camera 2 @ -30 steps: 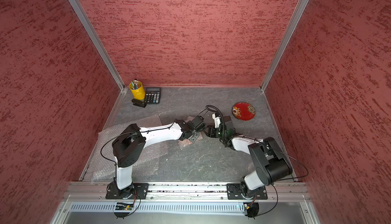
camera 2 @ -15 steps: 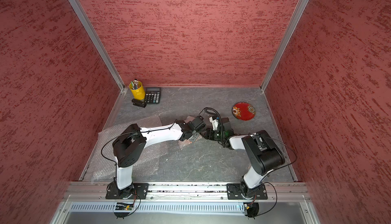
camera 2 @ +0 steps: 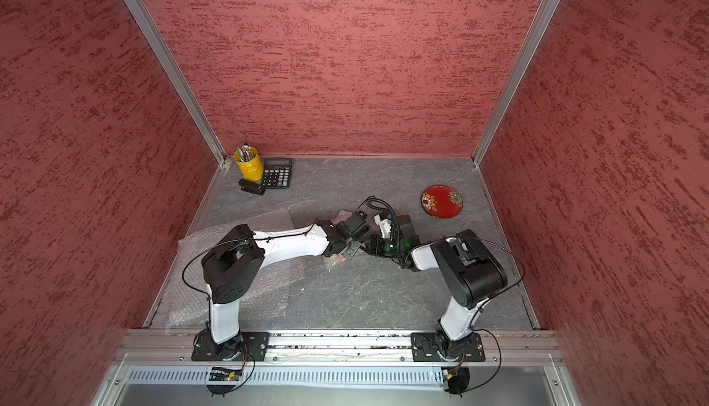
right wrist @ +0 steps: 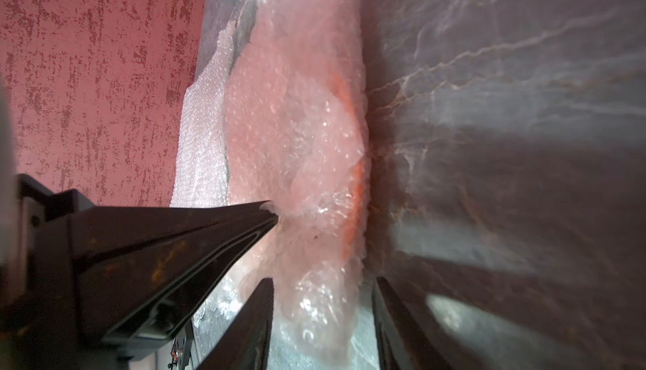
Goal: Unpack dinner plates from bubble wrap
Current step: Unwrap the bubble wrap at the center of the board.
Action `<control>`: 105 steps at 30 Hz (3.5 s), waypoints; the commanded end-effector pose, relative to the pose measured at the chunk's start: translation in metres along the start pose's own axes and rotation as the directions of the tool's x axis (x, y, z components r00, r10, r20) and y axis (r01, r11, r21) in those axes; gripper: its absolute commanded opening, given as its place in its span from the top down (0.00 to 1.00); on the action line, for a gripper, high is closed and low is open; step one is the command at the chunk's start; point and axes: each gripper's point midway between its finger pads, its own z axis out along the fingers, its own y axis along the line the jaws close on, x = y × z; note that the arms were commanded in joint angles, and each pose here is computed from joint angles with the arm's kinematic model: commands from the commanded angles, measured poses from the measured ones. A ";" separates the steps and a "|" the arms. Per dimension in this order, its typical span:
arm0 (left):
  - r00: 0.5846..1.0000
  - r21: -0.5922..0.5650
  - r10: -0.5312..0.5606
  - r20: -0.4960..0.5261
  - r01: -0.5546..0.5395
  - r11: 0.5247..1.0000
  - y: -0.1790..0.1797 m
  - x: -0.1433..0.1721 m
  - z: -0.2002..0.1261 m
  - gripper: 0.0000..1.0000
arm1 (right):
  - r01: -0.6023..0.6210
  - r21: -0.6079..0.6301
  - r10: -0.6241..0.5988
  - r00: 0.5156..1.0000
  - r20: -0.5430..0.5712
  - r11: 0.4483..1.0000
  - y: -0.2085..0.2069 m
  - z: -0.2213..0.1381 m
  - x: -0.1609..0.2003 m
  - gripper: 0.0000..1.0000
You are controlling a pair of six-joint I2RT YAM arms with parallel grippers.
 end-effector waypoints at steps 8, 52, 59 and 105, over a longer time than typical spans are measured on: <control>0.993 0.102 -0.102 0.054 0.096 0.990 0.002 -0.011 -0.015 1.00 | -0.021 -0.012 0.021 1.000 0.019 1.000 0.001 0.010 -0.005 0.62; 0.925 0.209 -0.343 0.166 0.306 0.929 0.033 -0.010 -0.047 1.00 | 0.044 0.219 -0.087 0.977 0.193 0.975 0.003 -0.010 -0.051 0.54; 0.877 0.224 -0.433 0.211 0.387 0.894 0.038 -0.005 -0.056 1.00 | 0.120 0.178 -0.144 0.980 0.134 0.977 0.020 0.014 -0.064 0.61; 0.713 0.291 -0.632 0.302 0.562 0.774 0.152 0.059 -0.152 0.51 | 0.351 -0.227 -0.393 0.902 -0.179 0.908 0.152 0.131 0.019 0.57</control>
